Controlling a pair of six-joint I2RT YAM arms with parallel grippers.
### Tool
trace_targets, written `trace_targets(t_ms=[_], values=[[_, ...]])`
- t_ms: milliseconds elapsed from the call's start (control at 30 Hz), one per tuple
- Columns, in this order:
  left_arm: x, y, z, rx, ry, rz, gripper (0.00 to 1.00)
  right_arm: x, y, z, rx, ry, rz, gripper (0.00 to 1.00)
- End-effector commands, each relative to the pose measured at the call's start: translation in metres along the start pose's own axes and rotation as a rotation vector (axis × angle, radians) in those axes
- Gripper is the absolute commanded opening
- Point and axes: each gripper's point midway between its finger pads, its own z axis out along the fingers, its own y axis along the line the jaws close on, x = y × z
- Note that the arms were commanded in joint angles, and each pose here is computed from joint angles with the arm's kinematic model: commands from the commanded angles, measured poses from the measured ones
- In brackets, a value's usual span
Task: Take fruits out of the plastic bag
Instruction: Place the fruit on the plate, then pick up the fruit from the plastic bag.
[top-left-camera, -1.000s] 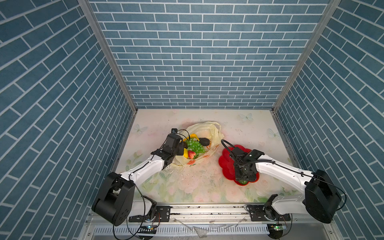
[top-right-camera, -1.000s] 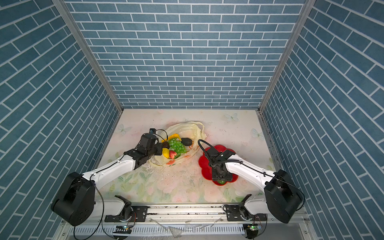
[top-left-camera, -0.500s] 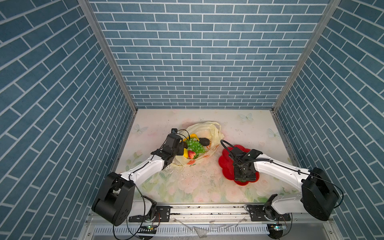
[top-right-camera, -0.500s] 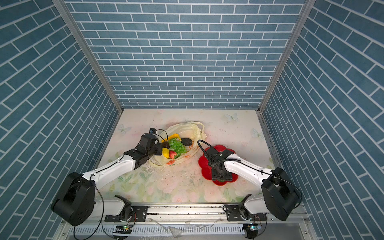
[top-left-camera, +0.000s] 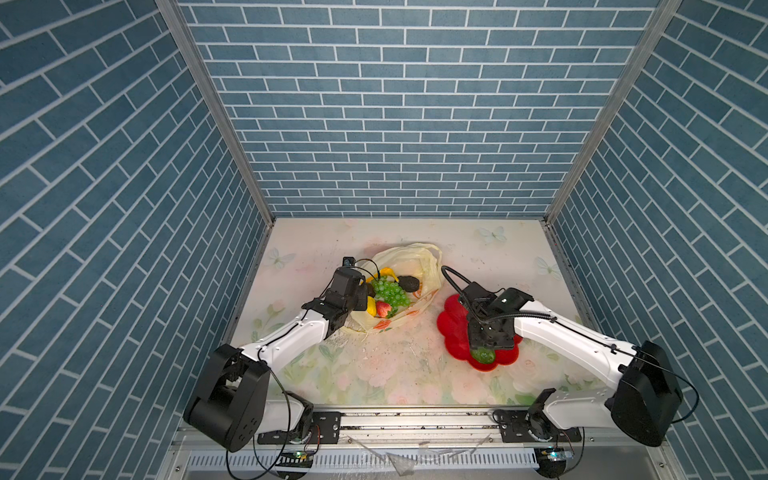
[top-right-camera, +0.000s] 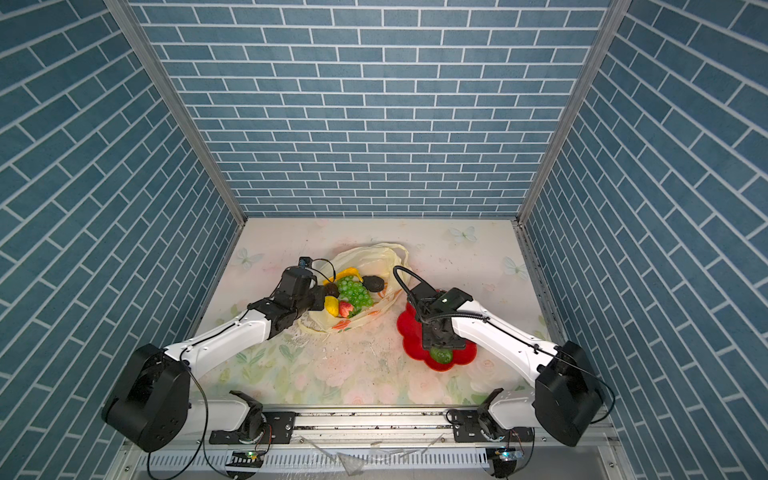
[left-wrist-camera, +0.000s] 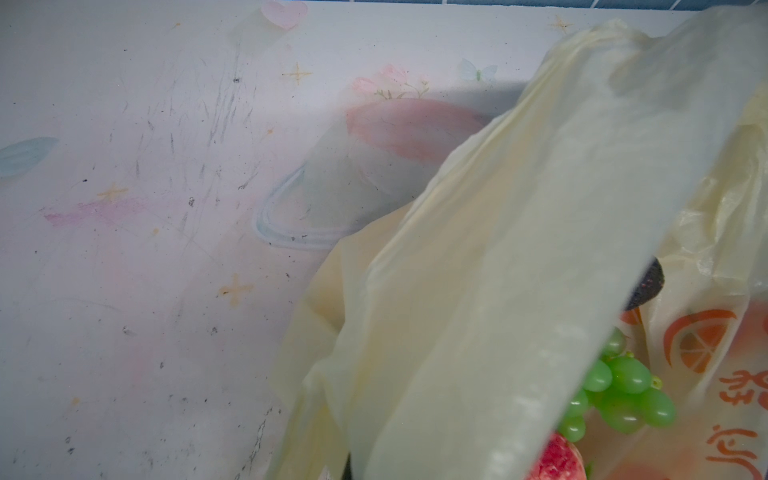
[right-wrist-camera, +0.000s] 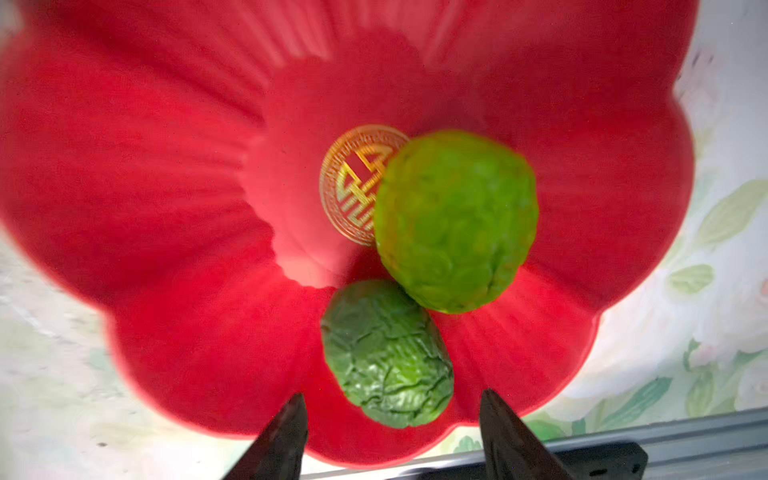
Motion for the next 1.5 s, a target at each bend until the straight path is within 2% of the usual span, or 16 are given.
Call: trace_targets(t_ms=[0, 167, 333, 500, 633, 1033, 1467], values=[[0.003, 0.002, 0.000, -0.006, 0.006, 0.005, 0.00, -0.029, 0.007, -0.033, -0.041, -0.125, -0.056, 0.67], [0.004, 0.002, 0.001, -0.007, 0.008, 0.004, 0.00, -0.085, 0.054, -0.062, -0.155, -0.269, -0.194, 0.65], [0.002, 0.004, -0.002, -0.013, 0.001, 0.004, 0.00, -0.134, 0.103, -0.065, -0.206, -0.401, -0.466, 0.65], [-0.002, 0.001, -0.003, 0.006, -0.015, -0.013, 0.00, -0.154, 0.145, -0.043, -0.264, -0.378, -0.685, 0.64], [0.003, 0.002, -0.001, -0.001, 0.002, -0.010, 0.00, -0.164, 0.164, -0.016, -0.277, -0.331, -0.797, 0.63], [0.001, 0.002, -0.002, -0.002, -0.004, -0.010, 0.00, -0.186, 0.193, 0.028, -0.352, -0.260, -0.967, 0.64], [0.001, 0.004, -0.001, -0.013, -0.007, -0.005, 0.00, -0.203, 0.203, 0.070, -0.338, -0.189, -1.023, 0.63]])
